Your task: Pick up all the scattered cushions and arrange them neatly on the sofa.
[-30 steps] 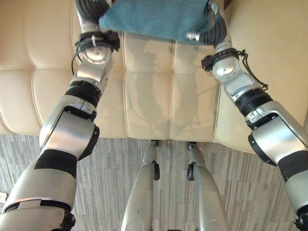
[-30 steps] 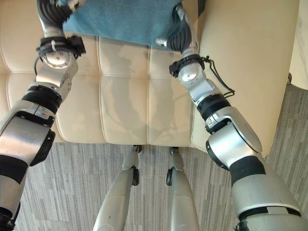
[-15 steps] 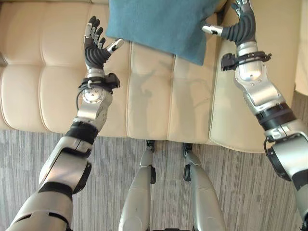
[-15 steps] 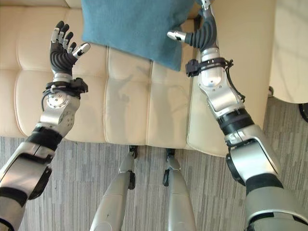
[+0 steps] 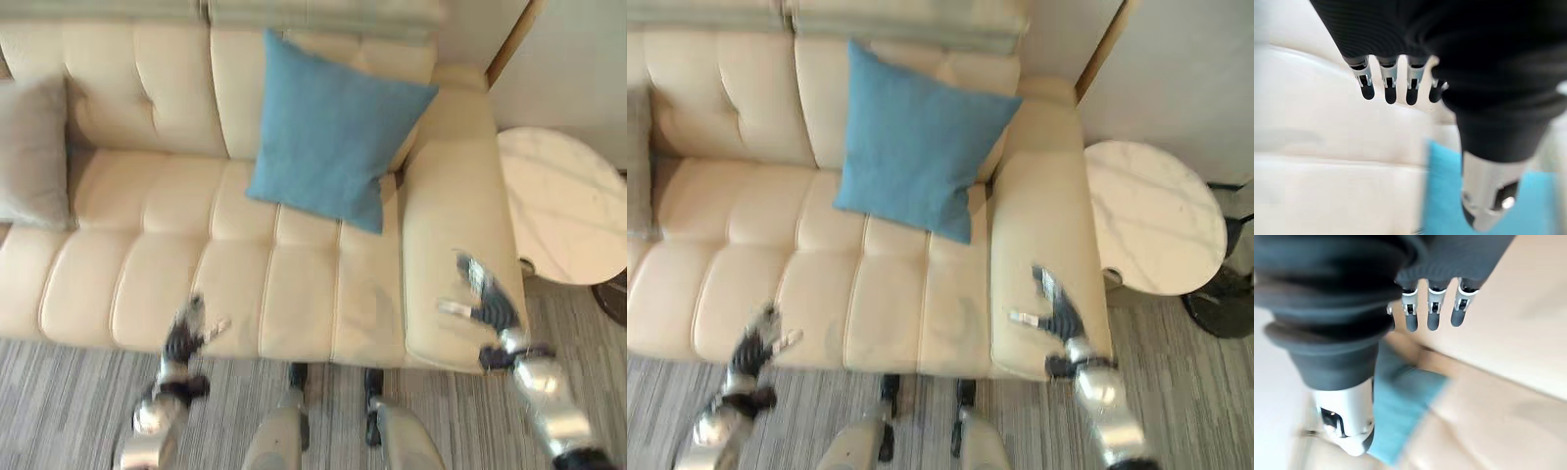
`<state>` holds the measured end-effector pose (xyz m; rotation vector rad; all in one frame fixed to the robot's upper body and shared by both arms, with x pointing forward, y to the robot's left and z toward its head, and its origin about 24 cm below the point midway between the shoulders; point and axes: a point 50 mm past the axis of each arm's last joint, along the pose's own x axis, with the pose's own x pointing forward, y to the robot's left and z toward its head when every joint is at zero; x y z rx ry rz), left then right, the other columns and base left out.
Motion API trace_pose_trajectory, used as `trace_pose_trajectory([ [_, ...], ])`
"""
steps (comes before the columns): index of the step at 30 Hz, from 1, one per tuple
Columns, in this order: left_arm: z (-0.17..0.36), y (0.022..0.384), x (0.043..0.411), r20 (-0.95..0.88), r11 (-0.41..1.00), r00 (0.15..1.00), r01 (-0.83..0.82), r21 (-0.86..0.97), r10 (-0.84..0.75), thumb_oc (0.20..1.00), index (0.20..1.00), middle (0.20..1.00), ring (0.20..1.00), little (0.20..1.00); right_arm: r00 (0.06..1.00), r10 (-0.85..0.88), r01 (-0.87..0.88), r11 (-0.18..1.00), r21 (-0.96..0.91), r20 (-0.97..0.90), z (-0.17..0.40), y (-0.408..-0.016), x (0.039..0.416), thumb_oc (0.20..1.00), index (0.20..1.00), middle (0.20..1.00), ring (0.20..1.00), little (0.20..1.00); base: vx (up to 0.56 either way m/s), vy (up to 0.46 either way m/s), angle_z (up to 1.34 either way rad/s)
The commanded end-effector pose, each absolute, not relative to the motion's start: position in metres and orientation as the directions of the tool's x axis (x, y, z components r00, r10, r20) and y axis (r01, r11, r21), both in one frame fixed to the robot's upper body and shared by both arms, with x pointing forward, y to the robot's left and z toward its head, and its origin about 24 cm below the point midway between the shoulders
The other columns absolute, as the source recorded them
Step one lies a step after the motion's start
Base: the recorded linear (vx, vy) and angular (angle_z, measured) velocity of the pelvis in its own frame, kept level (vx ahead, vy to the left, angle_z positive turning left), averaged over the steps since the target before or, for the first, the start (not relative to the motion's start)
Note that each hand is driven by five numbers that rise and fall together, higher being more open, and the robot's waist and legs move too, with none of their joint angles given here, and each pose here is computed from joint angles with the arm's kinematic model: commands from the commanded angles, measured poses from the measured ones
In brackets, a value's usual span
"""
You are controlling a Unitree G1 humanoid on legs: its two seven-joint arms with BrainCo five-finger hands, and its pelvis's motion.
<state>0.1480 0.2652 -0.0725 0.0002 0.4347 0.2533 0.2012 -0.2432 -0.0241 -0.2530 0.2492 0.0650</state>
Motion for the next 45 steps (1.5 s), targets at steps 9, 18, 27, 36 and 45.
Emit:
trace_pose_trajectory([
  [9,-0.081,0.270,0.146,-0.467,0.973,0.861,-0.118,0.197,0.199,1.000,1.000,1.000,1.000,1.000,0.908,-0.058,-0.080,0.948,-0.308,-0.414,-0.057,-0.260,0.189,1.000,1.000,1.000,1.000,1.000,0.00,0.063,-0.11],
  [18,-0.063,0.277,0.177,-0.387,0.964,0.899,-0.120,0.238,0.207,1.000,1.000,1.000,1.000,1.000,0.886,-0.080,-0.058,0.958,-0.280,-0.457,-0.070,-0.252,0.190,1.000,1.000,1.000,1.000,1.000,-0.23,-0.059,-0.13],
  [27,-0.066,0.259,0.186,-0.364,0.976,0.909,-0.156,0.152,0.202,1.000,1.000,1.000,1.000,1.000,0.902,-0.143,0.012,0.952,-0.307,-0.408,-0.059,-0.268,0.194,1.000,1.000,1.000,1.000,1.000,-0.27,-0.144,0.12],
  [36,-0.073,0.263,0.169,-0.414,0.973,0.889,-0.120,0.196,0.193,1.000,1.000,1.000,1.000,1.000,0.891,-0.173,0.029,0.944,-0.328,-0.420,-0.059,-0.279,0.187,1.000,1.000,1.000,1.000,1.000,-0.07,0.000,0.22],
  [45,-0.079,0.268,0.157,-0.459,0.972,0.867,-0.104,0.213,0.193,1.000,1.000,1.000,1.000,1.000,0.872,-0.163,0.000,0.942,-0.334,-0.461,-0.066,-0.280,0.178,1.000,1.000,1.000,1.000,1.000,0.03,0.042,0.00],
])
